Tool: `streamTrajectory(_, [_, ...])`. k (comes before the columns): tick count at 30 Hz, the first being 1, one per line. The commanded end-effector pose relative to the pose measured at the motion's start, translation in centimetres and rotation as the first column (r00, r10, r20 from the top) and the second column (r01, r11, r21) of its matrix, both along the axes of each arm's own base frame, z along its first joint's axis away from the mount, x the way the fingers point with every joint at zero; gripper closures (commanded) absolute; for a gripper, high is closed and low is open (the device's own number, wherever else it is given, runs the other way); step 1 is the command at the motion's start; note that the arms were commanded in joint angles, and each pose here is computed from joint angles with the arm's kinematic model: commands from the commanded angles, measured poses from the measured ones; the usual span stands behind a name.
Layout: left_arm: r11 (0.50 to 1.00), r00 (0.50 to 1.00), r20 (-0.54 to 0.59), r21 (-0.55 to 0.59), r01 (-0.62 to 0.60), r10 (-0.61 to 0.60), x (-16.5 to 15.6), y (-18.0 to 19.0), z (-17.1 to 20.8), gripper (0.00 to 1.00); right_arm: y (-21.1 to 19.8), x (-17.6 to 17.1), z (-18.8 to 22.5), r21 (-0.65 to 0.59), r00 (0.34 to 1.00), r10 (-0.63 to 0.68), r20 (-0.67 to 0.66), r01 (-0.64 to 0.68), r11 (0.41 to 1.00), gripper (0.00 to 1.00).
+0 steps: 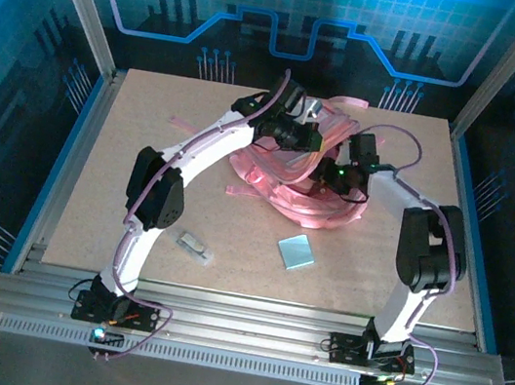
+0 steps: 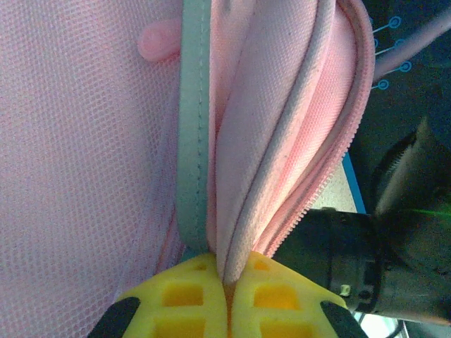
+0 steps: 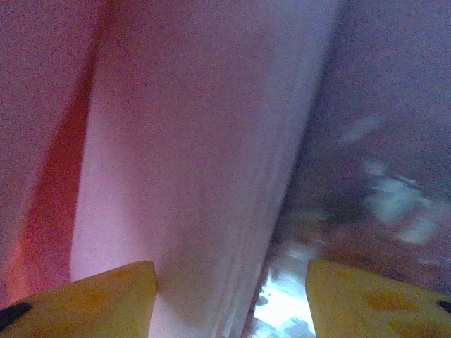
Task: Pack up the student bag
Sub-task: Place the pencil case in the student bag.
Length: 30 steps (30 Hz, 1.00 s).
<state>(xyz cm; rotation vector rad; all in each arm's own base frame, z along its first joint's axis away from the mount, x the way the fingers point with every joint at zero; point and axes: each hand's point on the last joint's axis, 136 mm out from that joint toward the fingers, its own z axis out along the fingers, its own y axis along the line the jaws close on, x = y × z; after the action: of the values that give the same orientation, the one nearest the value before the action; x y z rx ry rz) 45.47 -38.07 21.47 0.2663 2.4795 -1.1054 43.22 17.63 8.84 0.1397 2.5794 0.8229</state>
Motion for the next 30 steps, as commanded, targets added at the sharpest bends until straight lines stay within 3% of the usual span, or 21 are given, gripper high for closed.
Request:
streamTrajectory(1, [0.987,0.992,0.106,-0.139,0.078,-0.064,-2.0,-1.8,6.9,1.00,5.6,1.5,3.8,0.152,0.985,0.128,0.115,-0.145,0.978,0.42])
streamTrajectory(4, [0.989,0.992,0.111,-0.125,0.073,-0.060,-1.9,-1.6,6.8,1.00,6.0,1.7,4.3,0.142,0.983,0.146,0.109,-0.161,0.977,0.44])
streamTrajectory(10, [0.990,0.990,0.127,-0.119,0.069,-0.054,-1.7,-1.4,7.0,1.00,-1.0,-1.0,4.4,-0.067,0.999,-0.023,0.032,0.025,0.997,0.40])
streamTrajectory(16, [0.989,0.991,0.126,-0.127,0.071,-0.055,-1.6,-1.6,6.8,1.00,-4.1,-4.0,3.8,-0.146,0.996,-0.087,0.021,0.089,0.985,0.42])
streamTrajectory(19, [0.987,0.991,0.121,-0.139,0.076,-0.059,-1.7,-1.8,7.0,1.00,-4.8,-3.6,2.1,-0.144,0.993,-0.117,-0.013,0.114,0.983,0.48])
streamTrajectory(25, [0.988,0.990,0.130,-0.138,0.070,-0.052,-2.0,-1.7,7.3,1.00,-5.4,-2.4,-1.1,-0.163,0.985,-0.161,-0.065,0.149,0.975,0.50])
streamTrajectory(30, [0.987,0.992,0.116,-0.147,0.068,-0.051,-2.2,-2.0,6.9,1.00,-2.7,-0.8,-2.3,-0.041,0.991,-0.111,-0.071,0.108,0.993,0.46])
